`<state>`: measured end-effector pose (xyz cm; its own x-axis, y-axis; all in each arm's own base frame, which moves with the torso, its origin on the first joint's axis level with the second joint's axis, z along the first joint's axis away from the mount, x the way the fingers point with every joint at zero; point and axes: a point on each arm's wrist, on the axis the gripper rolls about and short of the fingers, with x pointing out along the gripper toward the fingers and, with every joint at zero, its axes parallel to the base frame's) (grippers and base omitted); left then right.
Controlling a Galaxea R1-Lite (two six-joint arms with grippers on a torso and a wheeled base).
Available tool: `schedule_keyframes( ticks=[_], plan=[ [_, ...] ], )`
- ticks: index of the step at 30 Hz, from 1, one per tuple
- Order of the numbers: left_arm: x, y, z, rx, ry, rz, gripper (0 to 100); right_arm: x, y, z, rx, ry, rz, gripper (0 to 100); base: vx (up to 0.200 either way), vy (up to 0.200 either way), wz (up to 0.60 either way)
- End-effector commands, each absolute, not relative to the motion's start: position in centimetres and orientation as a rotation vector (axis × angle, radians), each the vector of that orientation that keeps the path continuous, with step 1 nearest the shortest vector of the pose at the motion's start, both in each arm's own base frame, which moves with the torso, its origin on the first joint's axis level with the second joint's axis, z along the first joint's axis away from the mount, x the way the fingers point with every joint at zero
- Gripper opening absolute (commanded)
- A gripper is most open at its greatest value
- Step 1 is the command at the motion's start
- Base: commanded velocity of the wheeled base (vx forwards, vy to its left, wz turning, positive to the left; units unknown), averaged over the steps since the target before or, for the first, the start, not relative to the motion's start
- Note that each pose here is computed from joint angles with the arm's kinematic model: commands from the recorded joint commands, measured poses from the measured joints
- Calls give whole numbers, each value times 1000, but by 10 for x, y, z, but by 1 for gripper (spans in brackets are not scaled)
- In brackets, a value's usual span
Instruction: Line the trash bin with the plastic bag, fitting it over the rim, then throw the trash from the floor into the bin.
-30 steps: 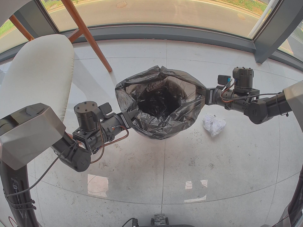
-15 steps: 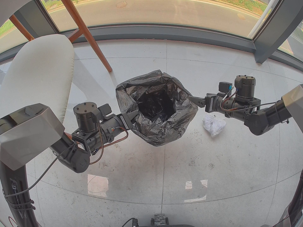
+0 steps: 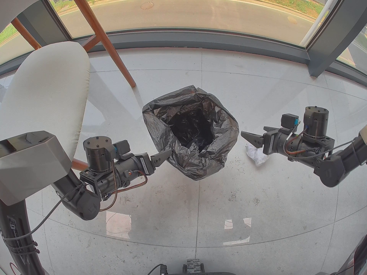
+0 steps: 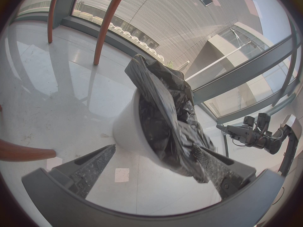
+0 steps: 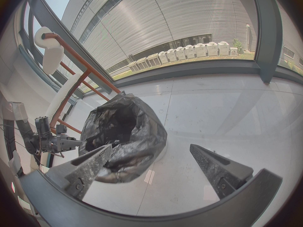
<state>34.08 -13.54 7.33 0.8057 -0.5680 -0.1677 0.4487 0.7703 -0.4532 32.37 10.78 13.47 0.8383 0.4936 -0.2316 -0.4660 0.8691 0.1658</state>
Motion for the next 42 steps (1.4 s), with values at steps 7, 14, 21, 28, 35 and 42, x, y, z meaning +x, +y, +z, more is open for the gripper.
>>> schedule_keyframes(
  ticks=[7,14,21,28,35,42],
  plan=[
    [355,-141,92,-422,292,-563,100,290,91,145,109,248,489,100,0,0,0],
    [372,-147,118,-478,313,-558,100,284,88,137,106,282,485,100,0,0,0],
    [389,-156,139,-508,324,-561,100,284,87,139,103,274,483,100,0,0,0],
    [391,-171,138,-566,392,-568,0,284,87,138,102,279,483,100,0,0,0],
    [389,-169,132,-563,422,-553,0,285,88,137,104,281,484,100,0,0,0],
    [386,-166,125,-553,439,-545,0,284,89,136,103,287,486,100,0,0,0]
  ],
)
